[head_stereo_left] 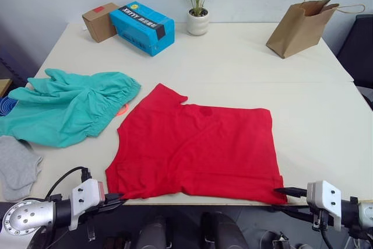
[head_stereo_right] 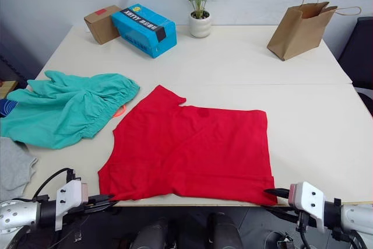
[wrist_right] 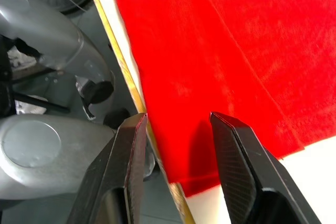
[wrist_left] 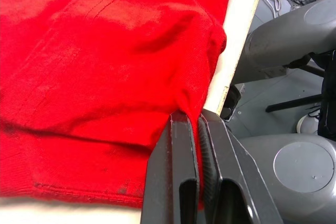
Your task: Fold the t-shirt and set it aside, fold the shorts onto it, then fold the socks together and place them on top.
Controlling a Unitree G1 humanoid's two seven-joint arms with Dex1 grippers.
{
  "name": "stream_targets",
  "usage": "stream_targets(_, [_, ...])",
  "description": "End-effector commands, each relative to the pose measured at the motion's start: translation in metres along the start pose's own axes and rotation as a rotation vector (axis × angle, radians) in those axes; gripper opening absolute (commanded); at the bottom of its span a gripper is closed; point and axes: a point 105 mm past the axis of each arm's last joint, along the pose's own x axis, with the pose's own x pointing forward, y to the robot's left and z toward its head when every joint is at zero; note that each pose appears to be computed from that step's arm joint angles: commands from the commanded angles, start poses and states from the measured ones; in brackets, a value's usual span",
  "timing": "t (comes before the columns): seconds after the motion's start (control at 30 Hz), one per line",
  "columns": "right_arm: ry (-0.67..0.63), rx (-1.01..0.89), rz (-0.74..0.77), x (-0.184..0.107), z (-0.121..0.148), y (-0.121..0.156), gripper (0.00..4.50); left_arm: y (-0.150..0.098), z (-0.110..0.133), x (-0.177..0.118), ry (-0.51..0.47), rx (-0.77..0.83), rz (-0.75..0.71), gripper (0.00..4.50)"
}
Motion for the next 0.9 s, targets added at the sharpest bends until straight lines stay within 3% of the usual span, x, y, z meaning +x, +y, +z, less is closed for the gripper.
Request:
stream_targets(0.03, [0.000, -0.012, 0.001, 0.001, 0.000, 0.001, 1.73, -0.004, 0.008, 0.001, -0.023, 0.019, -0.013, 0.00])
stream_targets(0.23, [0.011, -0.020, 0.020, 0.002, -0.003, 0.001, 0.05, -0.001, 0.006, 0.000, -0.014, 0.020, -0.010, 0.00])
stream_targets(0.6, [-0.042, -0.018, -0.011, -0.001, 0.006, -0.011, 0.05, 0.002, 0.002, -0.002, 0.002, 0.020, -0.004, 0.00])
stream_targets(0.67, [-0.063, 0.062, 0.008, -0.004, 0.008, -0.008, 0.05, 0.002, 0.002, -0.003, 0.003, 0.019, -0.003, 0.00])
stream_targets(0.9, [-0.038, 0.064, 0.047, 0.000, 0.005, 0.000, 0.05, 0.001, 0.002, -0.001, 0.002, 0.019, -0.002, 0.00])
